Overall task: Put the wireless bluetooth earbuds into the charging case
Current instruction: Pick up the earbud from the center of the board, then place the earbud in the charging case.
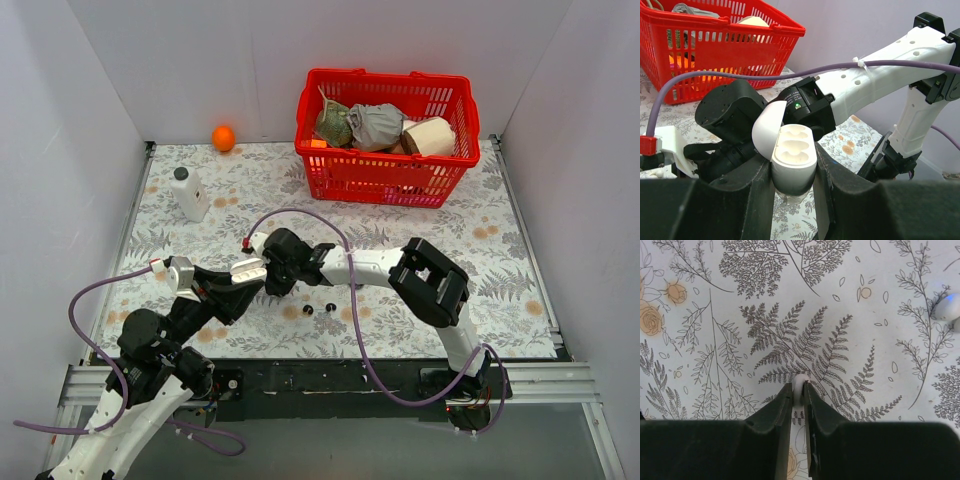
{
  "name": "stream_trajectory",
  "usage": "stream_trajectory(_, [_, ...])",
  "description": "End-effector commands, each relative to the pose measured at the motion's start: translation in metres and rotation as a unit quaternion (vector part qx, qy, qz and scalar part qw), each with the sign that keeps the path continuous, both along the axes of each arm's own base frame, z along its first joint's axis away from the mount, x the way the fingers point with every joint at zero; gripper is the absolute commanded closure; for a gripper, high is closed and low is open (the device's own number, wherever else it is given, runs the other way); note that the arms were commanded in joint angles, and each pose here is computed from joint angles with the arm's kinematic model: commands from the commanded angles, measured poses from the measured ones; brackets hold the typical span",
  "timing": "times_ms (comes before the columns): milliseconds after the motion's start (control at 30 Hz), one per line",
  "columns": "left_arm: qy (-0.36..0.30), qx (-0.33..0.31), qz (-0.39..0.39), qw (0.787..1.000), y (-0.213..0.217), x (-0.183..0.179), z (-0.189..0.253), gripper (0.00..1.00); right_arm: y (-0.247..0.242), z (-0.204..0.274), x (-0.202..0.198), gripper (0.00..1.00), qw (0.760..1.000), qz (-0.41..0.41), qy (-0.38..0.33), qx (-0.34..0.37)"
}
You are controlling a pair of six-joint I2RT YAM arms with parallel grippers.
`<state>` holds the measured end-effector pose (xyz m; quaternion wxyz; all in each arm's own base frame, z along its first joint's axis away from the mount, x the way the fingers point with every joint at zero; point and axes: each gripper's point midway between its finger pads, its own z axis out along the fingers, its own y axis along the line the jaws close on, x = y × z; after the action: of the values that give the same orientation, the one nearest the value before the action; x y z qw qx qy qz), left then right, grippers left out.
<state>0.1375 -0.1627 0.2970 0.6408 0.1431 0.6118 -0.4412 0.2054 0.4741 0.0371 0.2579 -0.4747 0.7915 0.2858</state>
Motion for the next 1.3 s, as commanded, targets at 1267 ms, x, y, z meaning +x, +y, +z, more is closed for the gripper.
stream_trajectory(1267, [-0.089, 0.058, -0.253, 0.961, -0.084, -0.014, 0.007, 1.00, -0.168, 0.328, -0.047, 0.99, 0.945, -0.023, -0.225, 0.238])
